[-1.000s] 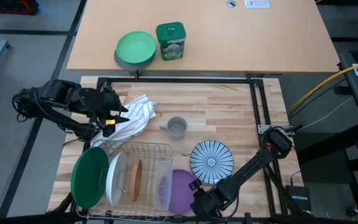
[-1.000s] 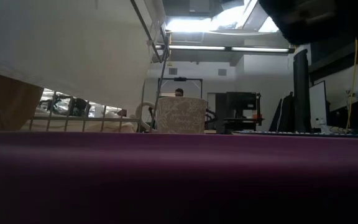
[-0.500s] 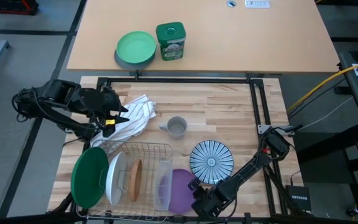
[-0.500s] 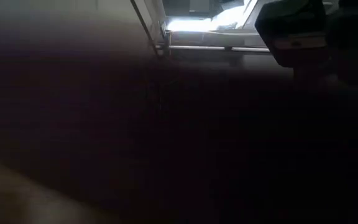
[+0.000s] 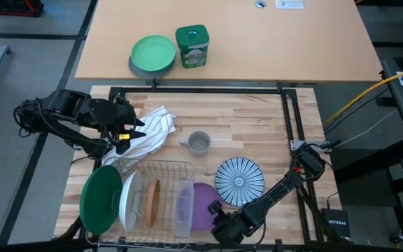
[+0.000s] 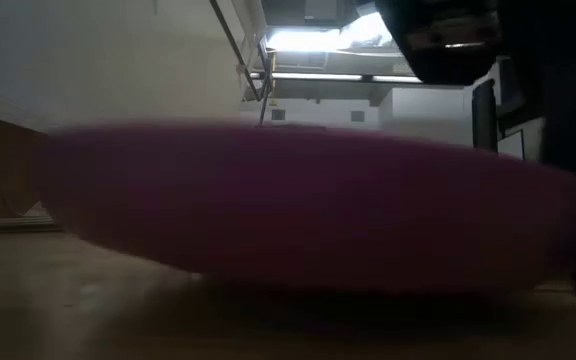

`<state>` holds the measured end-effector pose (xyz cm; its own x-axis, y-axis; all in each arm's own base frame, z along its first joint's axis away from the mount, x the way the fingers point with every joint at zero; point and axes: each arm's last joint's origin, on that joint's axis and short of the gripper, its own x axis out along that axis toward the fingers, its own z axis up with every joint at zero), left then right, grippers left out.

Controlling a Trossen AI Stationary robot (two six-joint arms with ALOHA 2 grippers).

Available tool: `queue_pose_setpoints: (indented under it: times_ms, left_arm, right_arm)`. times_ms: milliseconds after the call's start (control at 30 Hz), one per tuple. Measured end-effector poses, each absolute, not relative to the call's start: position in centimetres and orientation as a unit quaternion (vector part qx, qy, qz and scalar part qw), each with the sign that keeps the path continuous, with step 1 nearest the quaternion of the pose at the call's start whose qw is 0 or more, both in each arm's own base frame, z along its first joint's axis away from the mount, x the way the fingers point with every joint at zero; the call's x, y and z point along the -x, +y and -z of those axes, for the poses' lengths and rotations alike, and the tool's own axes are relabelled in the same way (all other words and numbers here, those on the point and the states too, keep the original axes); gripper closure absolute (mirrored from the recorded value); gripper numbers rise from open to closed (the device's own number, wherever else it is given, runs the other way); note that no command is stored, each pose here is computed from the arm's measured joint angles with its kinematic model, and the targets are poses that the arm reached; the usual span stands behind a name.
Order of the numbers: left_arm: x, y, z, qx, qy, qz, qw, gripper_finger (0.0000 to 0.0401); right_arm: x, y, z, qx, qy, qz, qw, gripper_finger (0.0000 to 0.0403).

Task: Sort dishes
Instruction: Put the purple plate into the dish rack

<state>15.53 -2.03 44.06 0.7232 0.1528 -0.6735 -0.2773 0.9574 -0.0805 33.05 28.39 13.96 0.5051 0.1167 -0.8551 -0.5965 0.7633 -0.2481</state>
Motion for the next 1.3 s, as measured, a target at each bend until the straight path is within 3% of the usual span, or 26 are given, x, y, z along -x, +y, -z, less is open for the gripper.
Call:
queue_pose_setpoints:
  times_ms: [167,567,967,1300]
  left_arm:
    - [-15.5,-2.0,-44.1,0.091,0.353,-0.118,0.924,0.0229]
    - [-15.5,-2.0,-44.1,0.092,0.353,-0.118,0.924,0.0229]
    - [-15.5,-2.0,-44.1,0.091,0.353,-0.118,0.924,0.0229]
    - [-15.5,-2.0,-44.1,0.089,0.354,-0.117,0.924,0.0229]
  right_arm:
    - [-33.0,28.5,-14.1,0.232,0.462,-0.206,0.831,0.0376]
    - [-34.0,29.8,-18.3,0.097,0.495,-0.197,0.841,0.0388]
    - [-33.0,30.5,-21.2,0.003,0.583,-0.215,0.784,0.0394]
    - [-32.9,31.1,-27.2,-0.144,0.628,-0.199,0.739,0.0394]
